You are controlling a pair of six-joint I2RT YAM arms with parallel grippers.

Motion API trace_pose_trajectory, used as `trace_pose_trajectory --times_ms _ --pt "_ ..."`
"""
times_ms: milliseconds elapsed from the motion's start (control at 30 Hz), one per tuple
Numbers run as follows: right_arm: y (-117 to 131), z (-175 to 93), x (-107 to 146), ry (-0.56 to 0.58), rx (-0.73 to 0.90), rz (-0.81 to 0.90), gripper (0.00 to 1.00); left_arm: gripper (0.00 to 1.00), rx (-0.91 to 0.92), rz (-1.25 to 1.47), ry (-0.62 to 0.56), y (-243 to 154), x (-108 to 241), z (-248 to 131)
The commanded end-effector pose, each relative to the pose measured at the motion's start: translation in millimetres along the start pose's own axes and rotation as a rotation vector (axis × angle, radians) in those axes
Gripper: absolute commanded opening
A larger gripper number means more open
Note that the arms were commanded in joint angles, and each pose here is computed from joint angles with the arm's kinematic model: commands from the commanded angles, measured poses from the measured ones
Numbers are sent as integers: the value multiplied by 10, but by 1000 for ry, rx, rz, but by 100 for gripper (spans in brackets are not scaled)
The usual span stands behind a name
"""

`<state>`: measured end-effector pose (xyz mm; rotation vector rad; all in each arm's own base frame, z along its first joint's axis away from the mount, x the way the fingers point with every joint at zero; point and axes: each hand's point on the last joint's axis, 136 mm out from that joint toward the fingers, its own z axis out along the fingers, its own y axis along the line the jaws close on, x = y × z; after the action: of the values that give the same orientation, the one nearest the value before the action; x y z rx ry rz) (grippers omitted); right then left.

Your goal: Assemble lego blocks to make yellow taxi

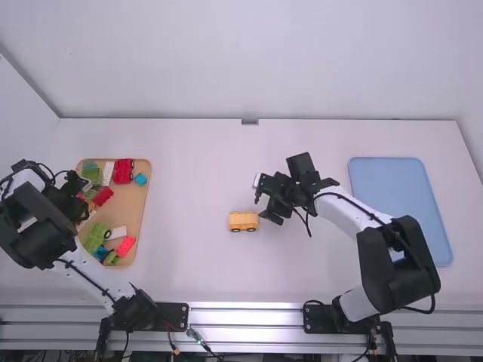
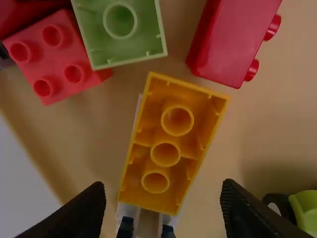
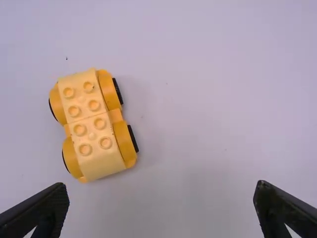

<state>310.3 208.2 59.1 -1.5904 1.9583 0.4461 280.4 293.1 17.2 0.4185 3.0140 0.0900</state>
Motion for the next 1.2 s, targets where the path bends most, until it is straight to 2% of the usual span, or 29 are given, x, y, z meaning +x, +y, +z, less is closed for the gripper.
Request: trace_pose_trajectory --times_ms 0,133,433,1167 --pt "-78 -73 -150 -30 23 -3 99 58 9 18 -24 -17 -54 -9" --pt "-72 -73 -145 -28 21 9 99 49 28 49 -41 -51 -77 5" --pt "-68 -73 -141 -26 19 10 99 52 32 57 -37 -66 -65 23" --pt "-64 -72 -140 -26 18 10 99 46 59 99 -27 -125 -36 46"
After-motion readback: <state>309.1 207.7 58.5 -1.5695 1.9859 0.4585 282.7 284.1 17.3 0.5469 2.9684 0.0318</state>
